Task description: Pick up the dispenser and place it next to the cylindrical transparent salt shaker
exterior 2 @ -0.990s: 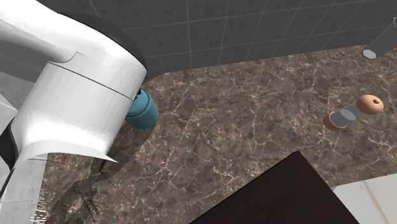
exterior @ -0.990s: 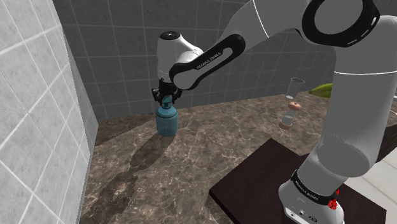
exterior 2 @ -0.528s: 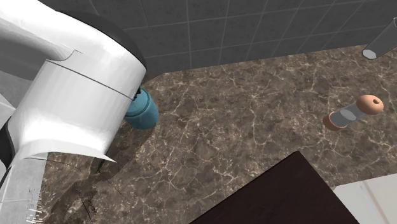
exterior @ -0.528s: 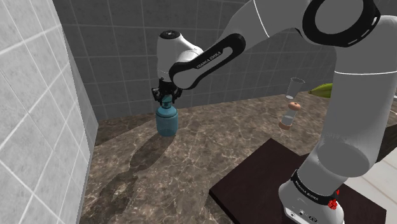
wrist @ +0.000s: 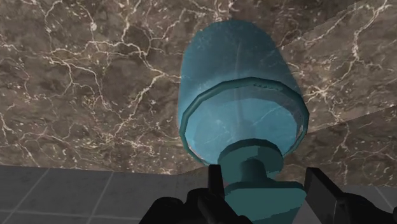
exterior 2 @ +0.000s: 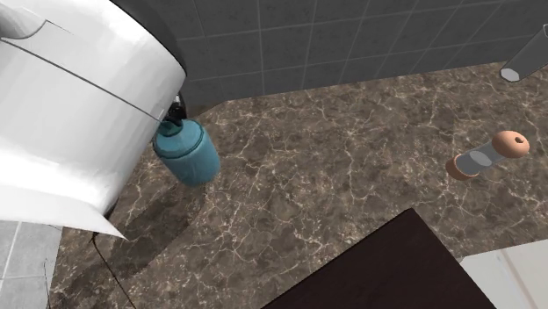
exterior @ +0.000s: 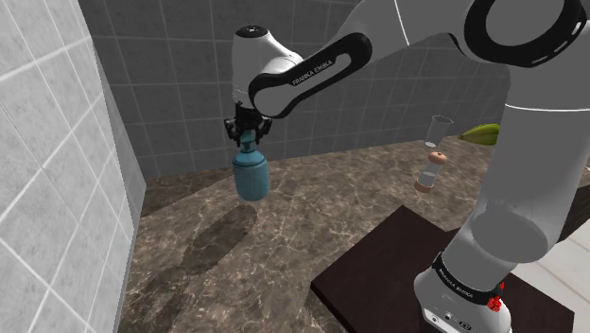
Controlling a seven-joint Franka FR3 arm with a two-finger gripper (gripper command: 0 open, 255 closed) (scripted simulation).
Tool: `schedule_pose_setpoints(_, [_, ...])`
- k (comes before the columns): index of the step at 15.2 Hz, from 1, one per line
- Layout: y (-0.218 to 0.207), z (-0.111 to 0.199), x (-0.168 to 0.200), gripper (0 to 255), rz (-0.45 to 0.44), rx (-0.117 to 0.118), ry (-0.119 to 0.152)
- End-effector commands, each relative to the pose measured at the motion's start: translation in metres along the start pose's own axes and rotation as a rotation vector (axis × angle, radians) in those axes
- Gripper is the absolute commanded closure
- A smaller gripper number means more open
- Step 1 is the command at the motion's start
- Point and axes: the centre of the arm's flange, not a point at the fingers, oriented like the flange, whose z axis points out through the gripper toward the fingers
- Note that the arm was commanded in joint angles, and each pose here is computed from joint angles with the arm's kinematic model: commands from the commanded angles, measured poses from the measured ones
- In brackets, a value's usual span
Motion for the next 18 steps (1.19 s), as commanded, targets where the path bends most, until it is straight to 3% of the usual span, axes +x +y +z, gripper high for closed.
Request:
schedule_pose_setpoints(1, [0.001,-0.01,0.004,255,0.0,0.001,0.001])
schedule_pose_setpoints(18, [0.001,-0.096,0.031,255,0.0,0.001,0.001])
